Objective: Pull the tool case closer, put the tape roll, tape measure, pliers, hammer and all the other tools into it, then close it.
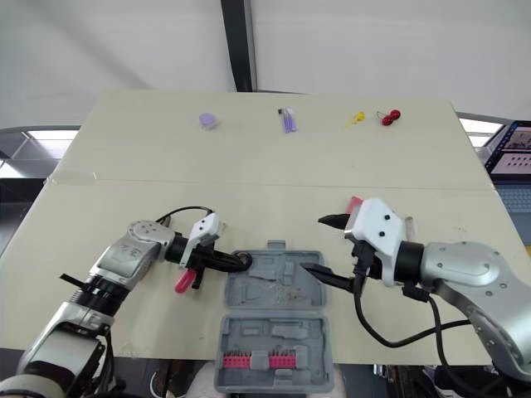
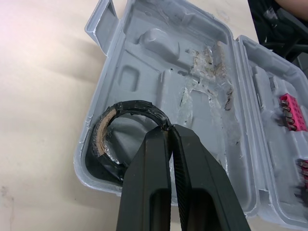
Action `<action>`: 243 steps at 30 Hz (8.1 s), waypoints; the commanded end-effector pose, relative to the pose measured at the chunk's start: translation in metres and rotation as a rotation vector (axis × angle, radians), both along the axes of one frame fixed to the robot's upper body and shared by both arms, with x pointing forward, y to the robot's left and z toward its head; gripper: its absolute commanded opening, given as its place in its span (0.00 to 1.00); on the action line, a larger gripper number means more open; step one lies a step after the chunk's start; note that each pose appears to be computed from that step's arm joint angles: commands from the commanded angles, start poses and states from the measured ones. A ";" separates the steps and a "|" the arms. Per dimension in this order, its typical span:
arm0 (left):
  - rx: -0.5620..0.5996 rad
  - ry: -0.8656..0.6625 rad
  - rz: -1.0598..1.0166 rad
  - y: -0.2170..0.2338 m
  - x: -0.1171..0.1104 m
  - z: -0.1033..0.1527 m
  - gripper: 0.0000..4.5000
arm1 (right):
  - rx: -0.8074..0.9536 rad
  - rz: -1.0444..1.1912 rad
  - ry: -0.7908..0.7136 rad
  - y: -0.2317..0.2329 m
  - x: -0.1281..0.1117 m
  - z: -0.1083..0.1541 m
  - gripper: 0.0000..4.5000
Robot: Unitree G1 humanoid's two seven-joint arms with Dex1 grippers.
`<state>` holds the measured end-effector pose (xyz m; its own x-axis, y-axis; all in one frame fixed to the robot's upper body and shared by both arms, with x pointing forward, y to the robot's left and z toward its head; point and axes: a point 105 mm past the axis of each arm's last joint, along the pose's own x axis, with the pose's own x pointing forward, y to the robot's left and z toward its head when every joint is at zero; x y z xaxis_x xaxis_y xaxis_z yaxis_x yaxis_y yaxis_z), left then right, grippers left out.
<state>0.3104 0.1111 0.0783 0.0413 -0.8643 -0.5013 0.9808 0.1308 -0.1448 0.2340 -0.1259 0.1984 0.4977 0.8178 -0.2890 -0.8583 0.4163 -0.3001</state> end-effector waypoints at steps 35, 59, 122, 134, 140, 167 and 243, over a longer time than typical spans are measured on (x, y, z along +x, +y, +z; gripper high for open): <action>0.002 -0.064 -0.033 -0.005 -0.002 0.007 0.24 | 0.017 0.011 -0.035 0.006 -0.002 0.008 1.00; -0.208 -0.314 0.141 -0.003 0.008 -0.001 0.24 | 0.015 0.019 -0.040 0.003 0.001 0.012 1.00; 0.081 -0.536 1.452 0.321 -0.069 0.059 0.99 | 0.207 -1.040 -0.023 -0.287 0.031 -0.086 1.00; 0.051 -0.506 1.342 0.284 -0.055 0.057 0.99 | 0.252 -1.009 -0.031 -0.281 0.038 -0.090 1.00; -0.126 -0.460 0.968 0.176 -0.018 0.067 0.99 | 0.428 -0.818 0.004 -0.194 0.063 -0.076 1.00; -0.290 -0.440 0.109 -0.052 -0.001 0.053 1.00 | 0.349 -0.915 0.165 -0.061 0.114 -0.106 0.55; -0.243 -0.360 -0.299 -0.075 -0.043 0.019 1.00 | 0.122 -0.716 0.563 -0.074 -0.072 -0.163 0.01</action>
